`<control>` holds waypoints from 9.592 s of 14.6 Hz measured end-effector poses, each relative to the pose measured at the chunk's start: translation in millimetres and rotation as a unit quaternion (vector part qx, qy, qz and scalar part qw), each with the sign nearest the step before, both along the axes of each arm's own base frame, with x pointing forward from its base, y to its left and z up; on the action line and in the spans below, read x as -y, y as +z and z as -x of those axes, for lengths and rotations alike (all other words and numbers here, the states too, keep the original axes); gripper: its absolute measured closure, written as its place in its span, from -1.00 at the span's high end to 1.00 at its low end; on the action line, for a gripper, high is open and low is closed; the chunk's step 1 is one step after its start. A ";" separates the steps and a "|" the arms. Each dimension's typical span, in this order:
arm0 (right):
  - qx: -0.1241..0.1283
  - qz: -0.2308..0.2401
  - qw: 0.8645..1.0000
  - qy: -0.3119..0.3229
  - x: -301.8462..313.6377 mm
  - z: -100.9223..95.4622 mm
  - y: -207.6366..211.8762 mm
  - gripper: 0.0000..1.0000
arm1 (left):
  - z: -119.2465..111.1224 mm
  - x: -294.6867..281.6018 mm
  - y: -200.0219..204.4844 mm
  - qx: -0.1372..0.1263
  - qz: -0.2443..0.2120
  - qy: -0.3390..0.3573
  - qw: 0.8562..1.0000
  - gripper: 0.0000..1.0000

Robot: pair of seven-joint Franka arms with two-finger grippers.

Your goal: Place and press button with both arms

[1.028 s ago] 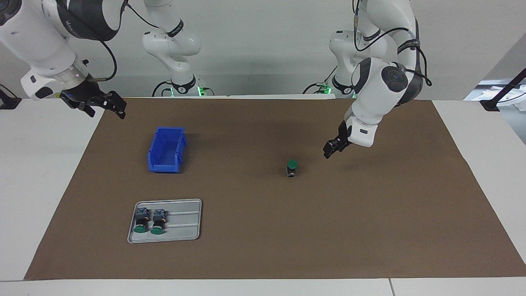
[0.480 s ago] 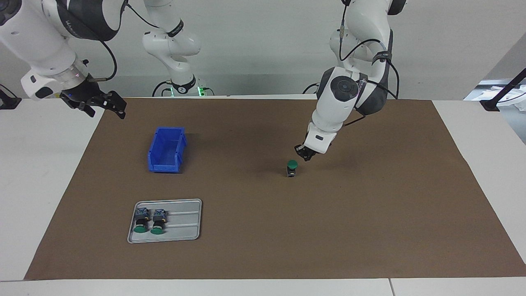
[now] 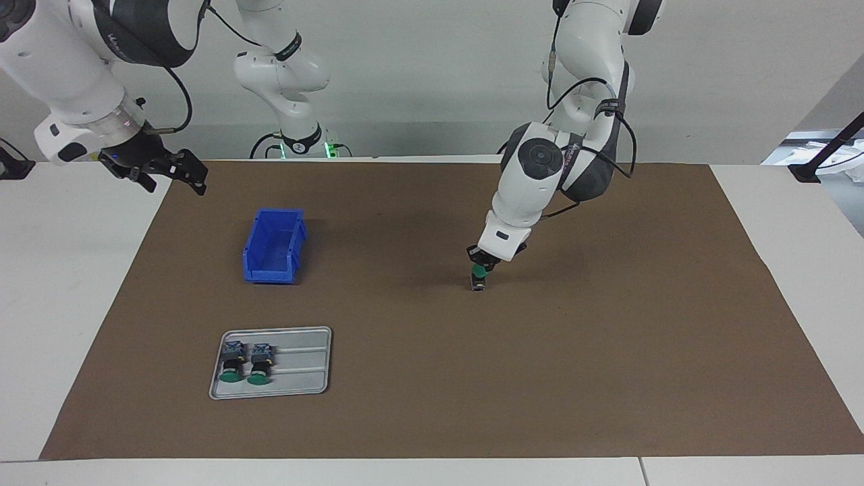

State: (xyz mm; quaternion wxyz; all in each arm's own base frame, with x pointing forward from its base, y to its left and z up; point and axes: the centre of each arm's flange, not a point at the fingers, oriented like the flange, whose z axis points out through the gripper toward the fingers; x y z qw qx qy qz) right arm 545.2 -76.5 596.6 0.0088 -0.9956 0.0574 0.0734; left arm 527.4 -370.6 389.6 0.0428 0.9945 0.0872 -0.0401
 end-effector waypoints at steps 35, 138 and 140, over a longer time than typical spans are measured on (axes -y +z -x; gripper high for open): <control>0.000 0.000 1.000 0.000 0.0 0.0 0.0 0.99 | -28.8 -67.9 48.8 0.033 0.018 0.045 0.998 0.82; 0.154 -0.013 0.987 0.047 -560.0 -19.6 -248.9 0.99 | -13.3 -360.9 211.8 -0.048 -0.039 -0.058 0.996 1.00; 0.144 -0.006 0.988 0.056 -557.9 -15.8 -261.2 0.99 | -13.3 -359.9 211.8 -0.048 -0.039 -0.059 0.996 1.00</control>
